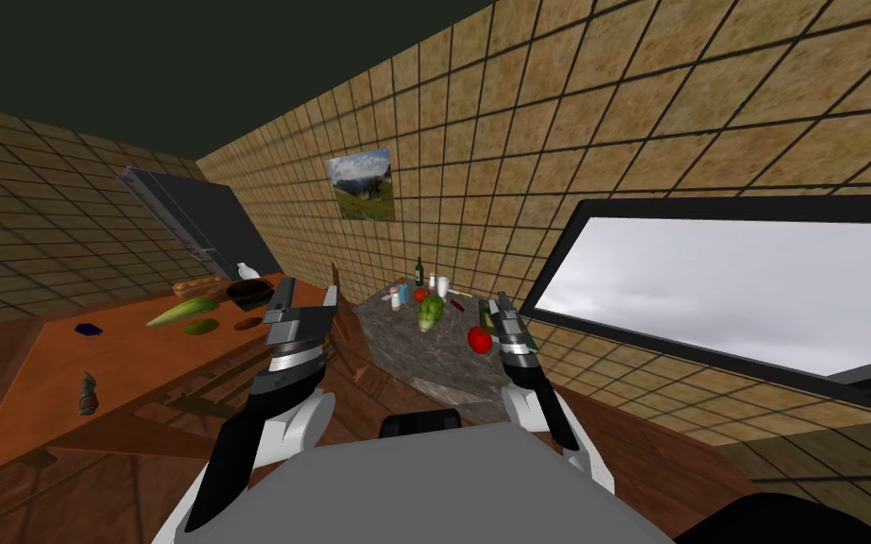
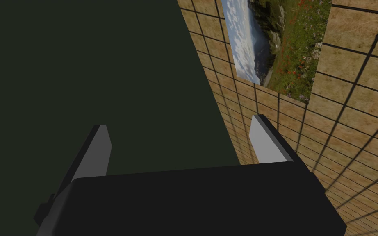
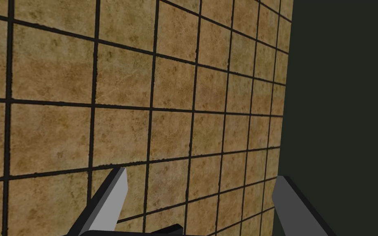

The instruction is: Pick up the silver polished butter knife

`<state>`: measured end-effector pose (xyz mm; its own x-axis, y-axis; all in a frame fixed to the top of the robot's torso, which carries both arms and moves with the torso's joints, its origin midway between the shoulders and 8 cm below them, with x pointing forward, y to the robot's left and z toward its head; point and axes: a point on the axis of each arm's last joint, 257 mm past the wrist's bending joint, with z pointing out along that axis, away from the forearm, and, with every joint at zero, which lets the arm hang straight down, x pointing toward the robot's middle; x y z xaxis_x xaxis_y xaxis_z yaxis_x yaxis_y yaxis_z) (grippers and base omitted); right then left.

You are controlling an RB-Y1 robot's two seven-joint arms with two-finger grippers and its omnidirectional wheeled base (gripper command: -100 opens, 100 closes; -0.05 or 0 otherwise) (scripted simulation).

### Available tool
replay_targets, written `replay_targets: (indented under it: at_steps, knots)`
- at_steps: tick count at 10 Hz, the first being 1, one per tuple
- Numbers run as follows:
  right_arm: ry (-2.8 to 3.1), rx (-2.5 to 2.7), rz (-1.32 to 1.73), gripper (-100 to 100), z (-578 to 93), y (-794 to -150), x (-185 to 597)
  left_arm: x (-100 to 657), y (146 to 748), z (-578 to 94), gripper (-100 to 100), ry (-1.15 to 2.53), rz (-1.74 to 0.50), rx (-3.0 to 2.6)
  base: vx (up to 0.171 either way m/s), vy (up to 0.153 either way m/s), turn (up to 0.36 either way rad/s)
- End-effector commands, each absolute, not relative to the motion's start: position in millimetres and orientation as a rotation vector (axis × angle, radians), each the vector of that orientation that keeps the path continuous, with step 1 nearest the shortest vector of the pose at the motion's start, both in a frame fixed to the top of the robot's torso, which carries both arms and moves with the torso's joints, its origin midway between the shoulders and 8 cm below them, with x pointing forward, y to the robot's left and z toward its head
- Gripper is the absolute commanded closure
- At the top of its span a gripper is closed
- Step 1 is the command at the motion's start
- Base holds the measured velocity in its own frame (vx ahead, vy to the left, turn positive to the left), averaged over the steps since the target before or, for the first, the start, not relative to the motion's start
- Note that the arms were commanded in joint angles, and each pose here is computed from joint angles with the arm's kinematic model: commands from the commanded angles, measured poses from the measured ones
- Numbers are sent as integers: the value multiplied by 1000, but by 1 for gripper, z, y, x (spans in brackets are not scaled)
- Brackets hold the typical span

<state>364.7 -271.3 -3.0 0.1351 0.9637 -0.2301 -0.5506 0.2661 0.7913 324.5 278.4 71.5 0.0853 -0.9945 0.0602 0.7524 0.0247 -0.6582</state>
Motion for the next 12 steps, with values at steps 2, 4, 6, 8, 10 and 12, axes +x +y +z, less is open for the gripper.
replay_targets:
  at_steps: [2,4,6,8,10,12]
  knots:
    - [920,587,1179,-100,-15,-270,372,325,278,71,0,488,-1437,-625,12,40,18]
    - [994,576,1153,-100,-29,-271,379,325,278,71,0,488,-1437,-625,11,50,35]
    - [1046,562,1136,-100,-38,-271,383,325,278,72,0,488,-1437,-625,-11,58,29]
    - [1137,562,1097,-100,-59,-276,392,325,278,72,0,488,-1437,-625,-13,58,55]
    - [1200,551,1069,-100,-72,-280,397,325,278,72,0,488,-1437,-625,-11,46,43]
    - [1259,548,1038,-100,-86,-284,402,325,278,72,0,488,-1437,-625,-21,63,61]
